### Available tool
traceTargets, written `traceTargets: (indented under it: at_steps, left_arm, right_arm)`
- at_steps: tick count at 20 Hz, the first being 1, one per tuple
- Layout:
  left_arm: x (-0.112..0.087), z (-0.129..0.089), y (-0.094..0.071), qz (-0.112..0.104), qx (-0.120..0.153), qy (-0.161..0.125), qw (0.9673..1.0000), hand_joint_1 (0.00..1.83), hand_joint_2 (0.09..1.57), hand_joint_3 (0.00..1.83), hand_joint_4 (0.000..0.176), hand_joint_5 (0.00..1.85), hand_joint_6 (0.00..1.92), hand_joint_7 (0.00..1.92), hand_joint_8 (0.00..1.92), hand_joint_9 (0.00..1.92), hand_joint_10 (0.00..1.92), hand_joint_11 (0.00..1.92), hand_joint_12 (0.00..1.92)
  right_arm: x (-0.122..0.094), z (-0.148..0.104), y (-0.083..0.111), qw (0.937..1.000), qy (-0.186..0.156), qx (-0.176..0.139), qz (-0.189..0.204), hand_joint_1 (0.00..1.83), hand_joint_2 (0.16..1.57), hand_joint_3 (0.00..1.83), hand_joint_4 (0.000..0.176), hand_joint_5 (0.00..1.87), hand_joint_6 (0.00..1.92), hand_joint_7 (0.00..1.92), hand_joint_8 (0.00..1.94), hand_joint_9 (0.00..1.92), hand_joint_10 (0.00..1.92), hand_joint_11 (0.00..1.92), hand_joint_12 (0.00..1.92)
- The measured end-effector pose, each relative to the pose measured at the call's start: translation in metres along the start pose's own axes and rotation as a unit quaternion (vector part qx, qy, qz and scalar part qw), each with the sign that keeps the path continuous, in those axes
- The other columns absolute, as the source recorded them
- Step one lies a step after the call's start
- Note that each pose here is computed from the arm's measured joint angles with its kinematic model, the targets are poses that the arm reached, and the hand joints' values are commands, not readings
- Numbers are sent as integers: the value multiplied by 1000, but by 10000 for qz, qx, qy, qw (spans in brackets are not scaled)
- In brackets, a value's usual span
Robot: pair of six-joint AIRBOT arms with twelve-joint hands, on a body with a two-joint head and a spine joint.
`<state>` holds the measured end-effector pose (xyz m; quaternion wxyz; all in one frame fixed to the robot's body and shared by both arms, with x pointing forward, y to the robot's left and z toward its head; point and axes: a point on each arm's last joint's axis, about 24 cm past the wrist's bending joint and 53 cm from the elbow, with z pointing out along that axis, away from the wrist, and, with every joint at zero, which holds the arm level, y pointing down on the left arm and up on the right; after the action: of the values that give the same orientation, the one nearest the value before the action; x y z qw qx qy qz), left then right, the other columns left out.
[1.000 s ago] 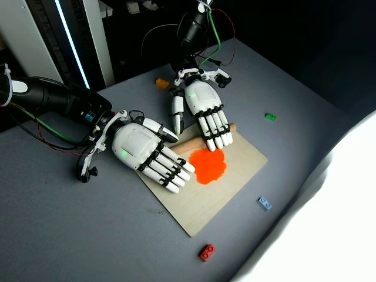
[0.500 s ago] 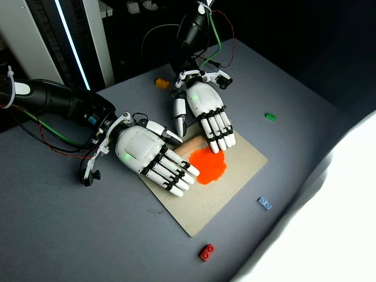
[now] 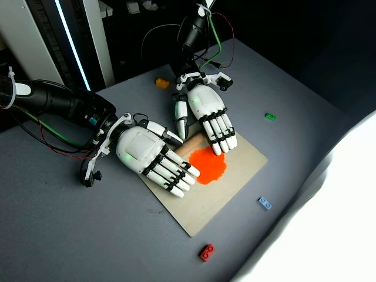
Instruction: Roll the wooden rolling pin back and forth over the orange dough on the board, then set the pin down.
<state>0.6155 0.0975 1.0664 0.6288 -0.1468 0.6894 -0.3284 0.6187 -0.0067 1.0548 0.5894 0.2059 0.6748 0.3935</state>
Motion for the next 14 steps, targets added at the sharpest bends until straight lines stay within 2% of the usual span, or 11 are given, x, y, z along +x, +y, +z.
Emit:
traceTargets:
  at_steps: [8,14]
  left_arm:
    - [-4,6,1,-107,-53,-88,9999,0,1385,0,0,0,0,0,0,0,0,0,155]
    - [-5,9,8,-228,-191,-117,9995,0,1387,1,0,0,0,0,0,0,0,0,210]
  right_arm:
    - [-3,6,-2,10000,-55,-32,-44,0,1353,21,0,57,36,81,12,35,12,0,0]
    - [-5,12,-3,9999,-85,-52,-69,0,1356,21,0,53,31,75,7,34,11,0,0]
